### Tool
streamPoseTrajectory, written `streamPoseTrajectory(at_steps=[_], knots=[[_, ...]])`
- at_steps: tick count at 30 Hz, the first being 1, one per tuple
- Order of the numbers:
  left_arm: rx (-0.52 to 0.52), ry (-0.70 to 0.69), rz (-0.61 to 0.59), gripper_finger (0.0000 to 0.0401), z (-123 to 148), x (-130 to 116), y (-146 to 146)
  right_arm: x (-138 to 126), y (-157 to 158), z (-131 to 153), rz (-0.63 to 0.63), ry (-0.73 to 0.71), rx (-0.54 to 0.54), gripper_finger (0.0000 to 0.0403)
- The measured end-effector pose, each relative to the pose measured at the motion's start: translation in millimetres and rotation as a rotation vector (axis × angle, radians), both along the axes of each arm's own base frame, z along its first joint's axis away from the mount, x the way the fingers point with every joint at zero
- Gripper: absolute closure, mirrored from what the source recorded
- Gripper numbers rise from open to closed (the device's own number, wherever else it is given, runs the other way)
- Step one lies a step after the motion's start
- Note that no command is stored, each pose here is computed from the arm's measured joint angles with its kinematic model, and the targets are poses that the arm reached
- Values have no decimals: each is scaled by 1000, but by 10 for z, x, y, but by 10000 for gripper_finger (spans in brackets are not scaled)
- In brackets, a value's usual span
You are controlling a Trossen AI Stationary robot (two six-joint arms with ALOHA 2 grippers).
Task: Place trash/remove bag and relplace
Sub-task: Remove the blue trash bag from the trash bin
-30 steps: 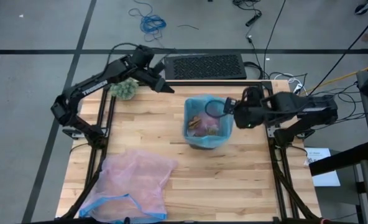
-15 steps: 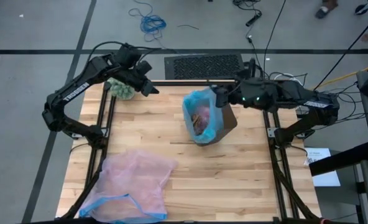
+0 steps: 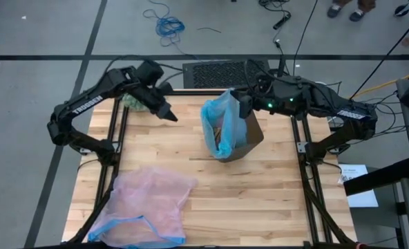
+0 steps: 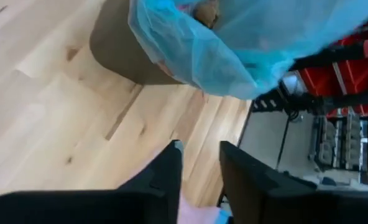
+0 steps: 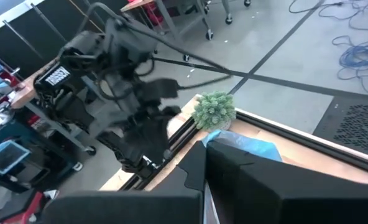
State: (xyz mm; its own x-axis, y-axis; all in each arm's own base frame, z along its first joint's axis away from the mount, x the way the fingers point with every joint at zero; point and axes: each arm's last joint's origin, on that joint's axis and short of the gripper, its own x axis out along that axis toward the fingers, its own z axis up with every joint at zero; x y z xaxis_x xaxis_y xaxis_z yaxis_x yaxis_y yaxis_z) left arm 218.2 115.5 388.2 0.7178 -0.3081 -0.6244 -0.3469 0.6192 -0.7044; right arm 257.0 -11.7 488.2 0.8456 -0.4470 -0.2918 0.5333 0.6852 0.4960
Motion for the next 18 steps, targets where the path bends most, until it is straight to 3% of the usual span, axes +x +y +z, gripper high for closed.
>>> streamPoseTrajectory(at_steps=[7, 11, 18], knots=[[-30, -22, 102, 272, -516, 264, 21, -53, -11, 33, 4, 4, -34, 403], [-96, -155, 160, 271, -693, 387, -2, -119, -50, 70, -12, -10, -38, 403], [-217, -195, 193, 271, -973, 492, -140, -163, -83, 97, -27, -22, -41, 403]])
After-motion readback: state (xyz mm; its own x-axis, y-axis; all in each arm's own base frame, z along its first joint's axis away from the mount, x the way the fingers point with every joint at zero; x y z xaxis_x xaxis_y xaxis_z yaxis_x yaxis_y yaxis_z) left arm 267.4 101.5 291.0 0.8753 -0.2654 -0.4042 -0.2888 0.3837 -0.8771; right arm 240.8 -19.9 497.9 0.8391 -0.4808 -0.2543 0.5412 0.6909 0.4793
